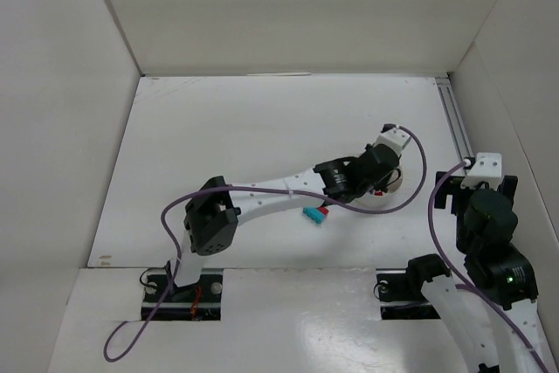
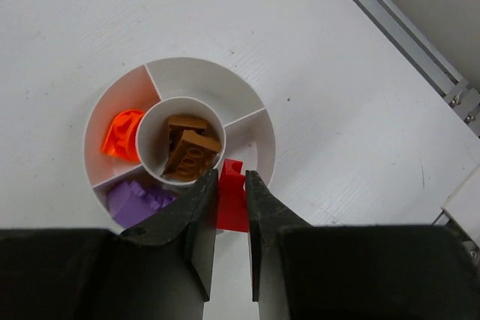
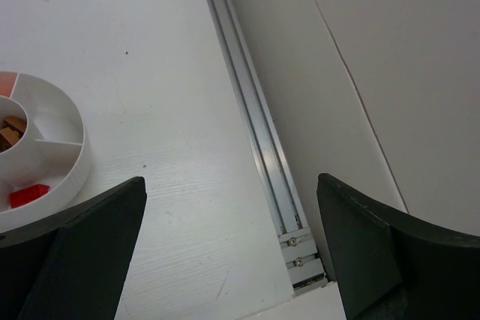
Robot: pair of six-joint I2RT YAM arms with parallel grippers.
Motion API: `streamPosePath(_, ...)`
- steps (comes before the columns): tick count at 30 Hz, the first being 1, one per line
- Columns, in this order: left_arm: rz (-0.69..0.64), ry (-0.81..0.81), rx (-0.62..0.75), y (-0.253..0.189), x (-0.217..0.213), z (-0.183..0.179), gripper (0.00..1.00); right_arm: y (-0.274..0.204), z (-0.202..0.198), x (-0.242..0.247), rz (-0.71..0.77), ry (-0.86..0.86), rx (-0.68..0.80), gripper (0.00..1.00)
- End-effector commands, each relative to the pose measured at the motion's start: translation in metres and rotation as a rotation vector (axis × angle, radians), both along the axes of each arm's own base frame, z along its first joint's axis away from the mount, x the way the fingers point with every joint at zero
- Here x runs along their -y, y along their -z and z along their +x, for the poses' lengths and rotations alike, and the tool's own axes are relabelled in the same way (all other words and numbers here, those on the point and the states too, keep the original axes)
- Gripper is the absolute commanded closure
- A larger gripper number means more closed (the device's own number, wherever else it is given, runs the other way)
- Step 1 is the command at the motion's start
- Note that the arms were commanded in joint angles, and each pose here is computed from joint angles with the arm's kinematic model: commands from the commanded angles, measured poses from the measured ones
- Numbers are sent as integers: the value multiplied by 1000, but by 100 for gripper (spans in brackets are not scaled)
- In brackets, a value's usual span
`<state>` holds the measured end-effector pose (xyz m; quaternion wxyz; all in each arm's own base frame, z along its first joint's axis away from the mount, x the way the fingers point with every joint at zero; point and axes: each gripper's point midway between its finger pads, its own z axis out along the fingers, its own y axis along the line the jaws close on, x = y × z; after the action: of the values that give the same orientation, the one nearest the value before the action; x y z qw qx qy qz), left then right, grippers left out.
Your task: Sort the legos into containers by color
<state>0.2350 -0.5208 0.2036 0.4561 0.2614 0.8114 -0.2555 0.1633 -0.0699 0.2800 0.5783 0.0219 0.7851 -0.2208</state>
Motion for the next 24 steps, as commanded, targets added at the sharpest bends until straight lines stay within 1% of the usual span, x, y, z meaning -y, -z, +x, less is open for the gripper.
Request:
streamPosePath(1,-76,59,79,-33,29,-2,99,-12,-6,7,-2,35,37,0)
streamPosePath(2,-53,68,71,-19,36,-5,99,-12,-6,7,-12,33,33,0)
streamPosePath(3,-57,60,76,-25,40,-2,99,-12,-6,7,-12,33,33,0)
streamPosePath(11,-23,56,103,-5,54,7,98,-9,-5,6,-20,22,20,0)
streamPosePath(14,-27,30,118,-6,55,12,96,-8,-4,4,-18,13,20,0)
streamPosePath(15,-14,22,117,1,55,14,96,-8,-4,5,-26,11,16,0)
streamPosePath(17,-2,4,134,1,52,18,94,-7,-2,4,-28,11,7,0)
streamPosePath(20,1,-4,137,3,53,20,92,-7,-2,4,-28,11,7,0)
streamPosePath(21,3,-15,142,3,52,21,88,-7,-2,4,-28,11,7,0)
streamPosePath(24,3,-15,142,3,52,21,84,-7,-2,4,-28,11,7,0)
